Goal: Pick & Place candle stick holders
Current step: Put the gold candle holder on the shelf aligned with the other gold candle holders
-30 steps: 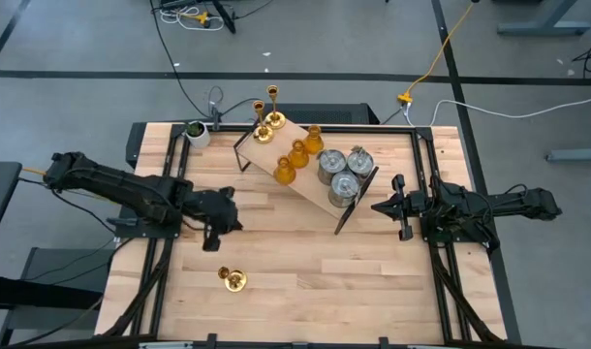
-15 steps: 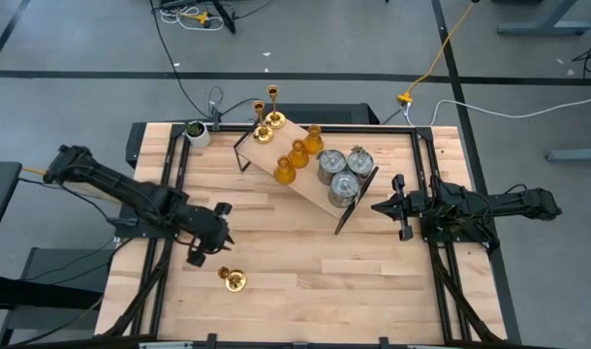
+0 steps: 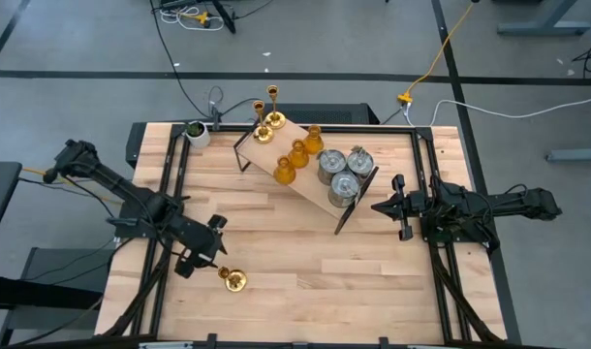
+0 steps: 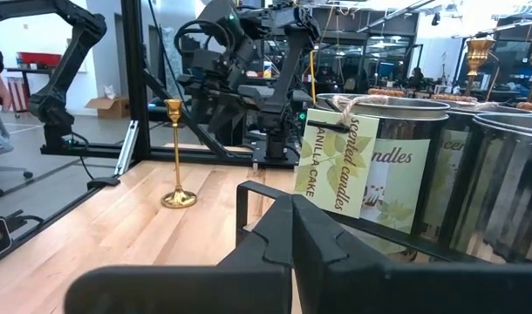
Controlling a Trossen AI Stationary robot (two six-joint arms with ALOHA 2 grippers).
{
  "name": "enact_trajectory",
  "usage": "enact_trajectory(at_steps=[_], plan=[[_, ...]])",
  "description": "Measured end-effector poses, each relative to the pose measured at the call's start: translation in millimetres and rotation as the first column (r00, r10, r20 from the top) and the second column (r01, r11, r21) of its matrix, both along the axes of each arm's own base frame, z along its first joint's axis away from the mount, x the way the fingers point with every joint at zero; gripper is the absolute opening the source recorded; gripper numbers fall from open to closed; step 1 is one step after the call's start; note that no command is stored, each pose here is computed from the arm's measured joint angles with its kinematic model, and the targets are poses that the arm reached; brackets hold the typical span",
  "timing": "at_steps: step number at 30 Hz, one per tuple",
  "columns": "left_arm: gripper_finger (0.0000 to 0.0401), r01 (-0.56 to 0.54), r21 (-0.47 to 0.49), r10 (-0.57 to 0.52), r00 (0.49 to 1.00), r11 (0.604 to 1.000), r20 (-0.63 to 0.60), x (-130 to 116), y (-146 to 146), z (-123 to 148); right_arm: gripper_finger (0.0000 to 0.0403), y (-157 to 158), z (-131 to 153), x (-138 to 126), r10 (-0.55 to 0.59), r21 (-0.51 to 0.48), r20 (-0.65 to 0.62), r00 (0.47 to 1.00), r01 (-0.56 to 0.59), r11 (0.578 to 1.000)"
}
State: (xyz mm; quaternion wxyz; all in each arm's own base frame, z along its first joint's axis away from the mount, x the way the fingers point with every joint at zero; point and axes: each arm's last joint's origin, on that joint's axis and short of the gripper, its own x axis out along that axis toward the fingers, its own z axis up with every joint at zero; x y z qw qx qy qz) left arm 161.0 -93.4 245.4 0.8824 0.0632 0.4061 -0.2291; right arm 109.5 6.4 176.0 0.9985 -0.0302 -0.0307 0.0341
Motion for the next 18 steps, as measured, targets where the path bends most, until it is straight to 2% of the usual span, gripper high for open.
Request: enact_trajectory(at_steps=[12, 18], plan=[[0.0218, 0.049, -0.016, -0.049, 0.999, 0.999, -0.006, -1, -15, -3, 0.0003, 0, 0, 0, 0.000, 0.000, 0.000, 1.000, 0.000, 1.000], [0.0218, 0.035, -0.100, -0.029, 0.998, 0.994, 0.058, 0, -21, -31, 0.0003, 0, 0, 0, -0.001, 0.000, 0.000, 1.000, 0.001, 1.000]])
